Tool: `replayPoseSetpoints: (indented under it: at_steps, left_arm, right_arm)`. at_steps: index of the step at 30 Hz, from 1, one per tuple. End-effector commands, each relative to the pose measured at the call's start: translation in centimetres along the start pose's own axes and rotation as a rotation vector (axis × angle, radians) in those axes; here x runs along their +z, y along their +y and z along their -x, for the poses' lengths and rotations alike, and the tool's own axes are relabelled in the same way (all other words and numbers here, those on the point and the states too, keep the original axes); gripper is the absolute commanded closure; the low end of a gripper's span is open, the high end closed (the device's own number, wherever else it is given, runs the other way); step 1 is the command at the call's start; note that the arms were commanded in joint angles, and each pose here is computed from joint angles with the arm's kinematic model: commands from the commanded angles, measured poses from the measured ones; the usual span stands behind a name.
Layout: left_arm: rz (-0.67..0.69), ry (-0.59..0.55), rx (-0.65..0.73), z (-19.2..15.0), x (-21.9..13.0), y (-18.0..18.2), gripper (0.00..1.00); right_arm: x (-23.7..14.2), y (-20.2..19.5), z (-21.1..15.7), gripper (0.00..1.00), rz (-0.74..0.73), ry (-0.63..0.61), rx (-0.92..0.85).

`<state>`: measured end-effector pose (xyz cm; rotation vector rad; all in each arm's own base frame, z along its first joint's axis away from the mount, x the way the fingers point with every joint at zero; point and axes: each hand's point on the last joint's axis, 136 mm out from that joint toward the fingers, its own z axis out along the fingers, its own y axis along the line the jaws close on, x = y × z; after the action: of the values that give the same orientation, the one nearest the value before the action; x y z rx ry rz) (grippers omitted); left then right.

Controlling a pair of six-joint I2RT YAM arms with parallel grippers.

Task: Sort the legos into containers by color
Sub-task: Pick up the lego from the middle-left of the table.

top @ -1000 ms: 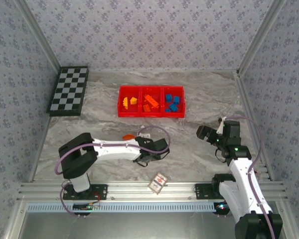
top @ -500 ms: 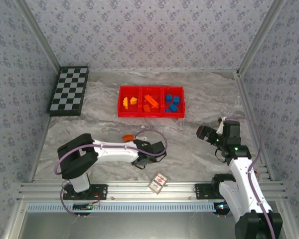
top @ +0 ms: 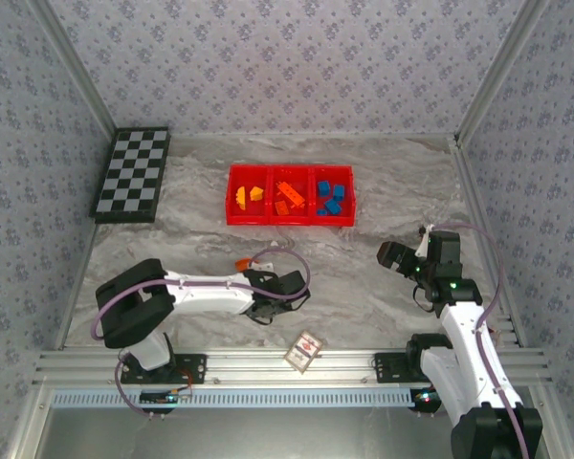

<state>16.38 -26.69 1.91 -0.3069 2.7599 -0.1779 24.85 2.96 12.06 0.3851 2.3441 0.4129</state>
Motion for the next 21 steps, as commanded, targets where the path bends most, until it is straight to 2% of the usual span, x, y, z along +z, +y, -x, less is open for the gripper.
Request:
replayPoseSetpoints:
  at_steps: [1, 14, 21]
  left_arm:
    - [0.091, 0.04, -0.014, -0.9, 1.3, 3.0, 0.46]
    - [0.098, 0.02, -0.069, -0.4, 0.3, 5.5, 0.56]
    - [0.063, -0.079, -0.074, 1.9, -2.1, 6.1, 0.59]
  right_arm:
    - [0.2, -0.4, -0.2, 0.0, -0.011, 0.002, 0.019]
    - [0.3, -0.5, -0.2, 0.0, -0.011, 0.006, 0.026]
    - [0.4, -0.5, -0.2, 0.0, -0.008, 0.011, 0.032]
